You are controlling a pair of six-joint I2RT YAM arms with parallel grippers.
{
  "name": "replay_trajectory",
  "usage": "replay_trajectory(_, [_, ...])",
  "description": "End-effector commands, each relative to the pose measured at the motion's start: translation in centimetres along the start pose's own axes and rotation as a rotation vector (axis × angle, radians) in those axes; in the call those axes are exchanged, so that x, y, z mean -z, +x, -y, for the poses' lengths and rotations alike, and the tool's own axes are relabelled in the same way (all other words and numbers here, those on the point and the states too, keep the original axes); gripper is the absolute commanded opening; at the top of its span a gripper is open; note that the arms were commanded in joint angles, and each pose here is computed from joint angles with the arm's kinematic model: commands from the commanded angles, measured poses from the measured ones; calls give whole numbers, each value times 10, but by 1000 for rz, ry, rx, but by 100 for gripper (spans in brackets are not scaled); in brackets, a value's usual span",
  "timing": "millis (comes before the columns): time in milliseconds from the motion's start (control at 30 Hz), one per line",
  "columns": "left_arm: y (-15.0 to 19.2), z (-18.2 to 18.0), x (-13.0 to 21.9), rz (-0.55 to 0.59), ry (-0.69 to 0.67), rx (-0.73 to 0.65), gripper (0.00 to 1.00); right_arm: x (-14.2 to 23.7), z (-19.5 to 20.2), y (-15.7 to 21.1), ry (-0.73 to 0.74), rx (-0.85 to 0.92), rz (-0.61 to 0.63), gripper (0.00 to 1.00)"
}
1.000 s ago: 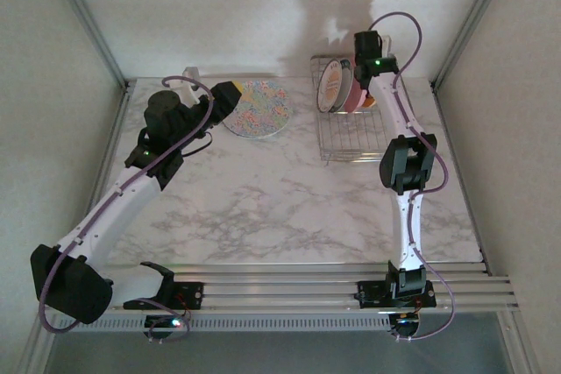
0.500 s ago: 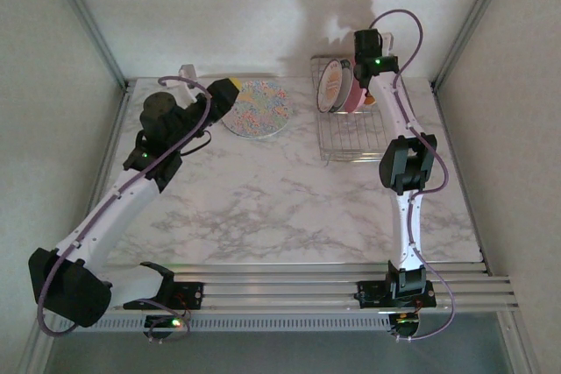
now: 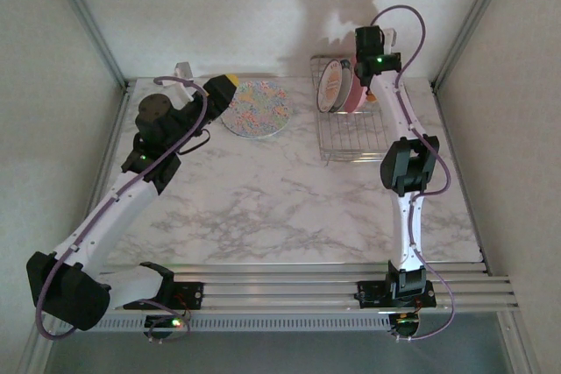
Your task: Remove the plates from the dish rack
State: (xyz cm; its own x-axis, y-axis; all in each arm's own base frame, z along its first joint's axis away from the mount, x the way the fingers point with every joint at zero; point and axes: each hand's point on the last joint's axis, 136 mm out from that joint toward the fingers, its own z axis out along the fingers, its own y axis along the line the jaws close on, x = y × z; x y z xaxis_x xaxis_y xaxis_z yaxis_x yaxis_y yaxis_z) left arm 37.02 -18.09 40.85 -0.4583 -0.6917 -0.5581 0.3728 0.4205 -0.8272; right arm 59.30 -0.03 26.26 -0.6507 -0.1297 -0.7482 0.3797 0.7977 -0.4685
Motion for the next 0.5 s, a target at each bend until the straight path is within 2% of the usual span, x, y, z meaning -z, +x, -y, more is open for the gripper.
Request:
replay_trajectory(0, [-1,14,5,10,50,-8,70,22,31,-24,49,-59,63,0])
replay_trajectory(467, [2,17,4,-6,71,-4,71,31,64,-28,83,-97,76,0])
